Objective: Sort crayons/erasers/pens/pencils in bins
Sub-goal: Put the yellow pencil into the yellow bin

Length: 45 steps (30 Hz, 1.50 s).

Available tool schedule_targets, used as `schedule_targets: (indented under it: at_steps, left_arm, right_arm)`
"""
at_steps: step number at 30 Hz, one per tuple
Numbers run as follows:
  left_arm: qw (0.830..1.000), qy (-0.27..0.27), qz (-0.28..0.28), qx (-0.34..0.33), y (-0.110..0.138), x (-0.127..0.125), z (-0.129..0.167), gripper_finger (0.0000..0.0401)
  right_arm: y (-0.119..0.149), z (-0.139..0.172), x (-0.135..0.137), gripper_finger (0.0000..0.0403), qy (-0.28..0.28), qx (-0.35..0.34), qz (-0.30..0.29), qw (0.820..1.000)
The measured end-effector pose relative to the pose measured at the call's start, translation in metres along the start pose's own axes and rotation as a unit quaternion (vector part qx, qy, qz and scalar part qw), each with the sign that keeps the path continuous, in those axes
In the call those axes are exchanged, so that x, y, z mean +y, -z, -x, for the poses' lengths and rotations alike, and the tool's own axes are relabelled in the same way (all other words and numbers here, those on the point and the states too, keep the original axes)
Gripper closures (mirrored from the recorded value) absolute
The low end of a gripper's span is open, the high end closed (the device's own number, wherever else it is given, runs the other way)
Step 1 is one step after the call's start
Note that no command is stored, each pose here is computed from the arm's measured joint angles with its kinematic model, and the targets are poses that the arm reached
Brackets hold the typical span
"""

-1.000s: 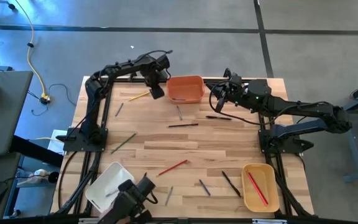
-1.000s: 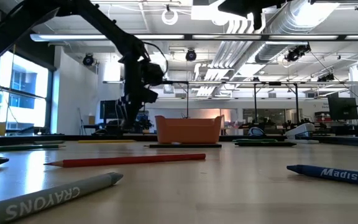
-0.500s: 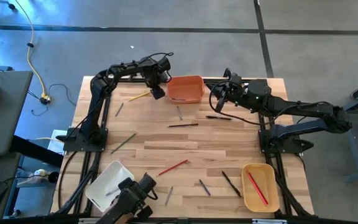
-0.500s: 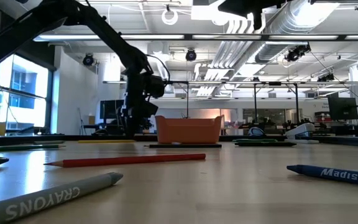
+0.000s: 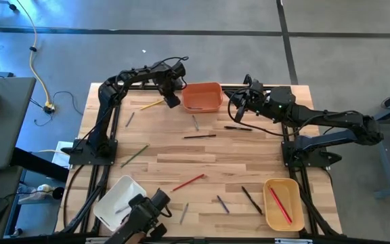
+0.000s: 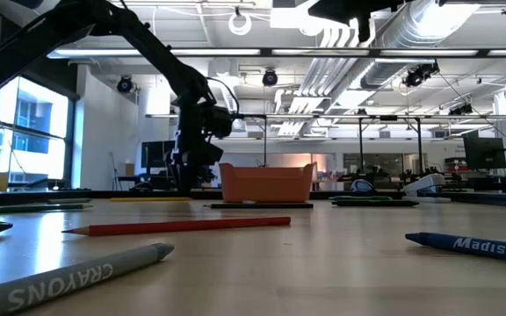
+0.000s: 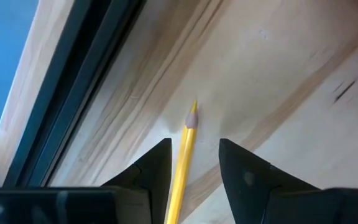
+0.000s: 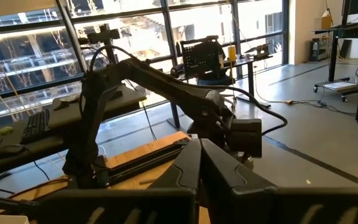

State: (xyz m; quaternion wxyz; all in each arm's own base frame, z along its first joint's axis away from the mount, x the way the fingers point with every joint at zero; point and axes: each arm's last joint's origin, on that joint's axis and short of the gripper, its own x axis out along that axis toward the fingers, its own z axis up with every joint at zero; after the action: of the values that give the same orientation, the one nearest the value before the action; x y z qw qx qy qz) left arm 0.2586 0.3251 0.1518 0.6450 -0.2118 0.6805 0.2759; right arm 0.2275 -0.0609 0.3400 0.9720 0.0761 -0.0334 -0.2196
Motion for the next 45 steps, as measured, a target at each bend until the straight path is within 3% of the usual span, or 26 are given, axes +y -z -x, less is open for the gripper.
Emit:
schedule_targets:
  at_steps: [8, 16, 25, 38, 45]
  left_arm:
    - [1.0, -0.009, 0.013, 0.01, 0.0, 0.0, -0.005, 0.0263]
    - [0.994, -0.002, 0.106, 0.011, 0.001, -0.001, -0.004, 0.0264]
    - [0.985, -0.002, 0.17, -0.015, -0.006, -0.004, 0.0, 0.0247]
    - [0.978, 0.008, 0.208, -0.018, -0.006, 0.001, 0.005, 0.0227]
    - [0.98, 0.008, 0.198, -0.019, -0.005, 0.004, 0.005, 0.0221]
  right_arm:
    - [0.0, 0.0, 0.0, 0.0403, 0.0, 0.0, 0.0, 1.0]
    - [0.0, 0.0, 0.0, 0.0403, 0.0, 0.0, 0.0, 1.0]
    - [0.0, 0.0, 0.0, 0.0403, 0.0, 0.0, 0.0, 1.0]
    - [0.0, 0.0, 0.0, 0.0403, 0.0, 0.0, -0.01, 1.0]
    - [0.0, 0.0, 0.0, 0.0403, 0.0, 0.0, -0.009, 1.0]
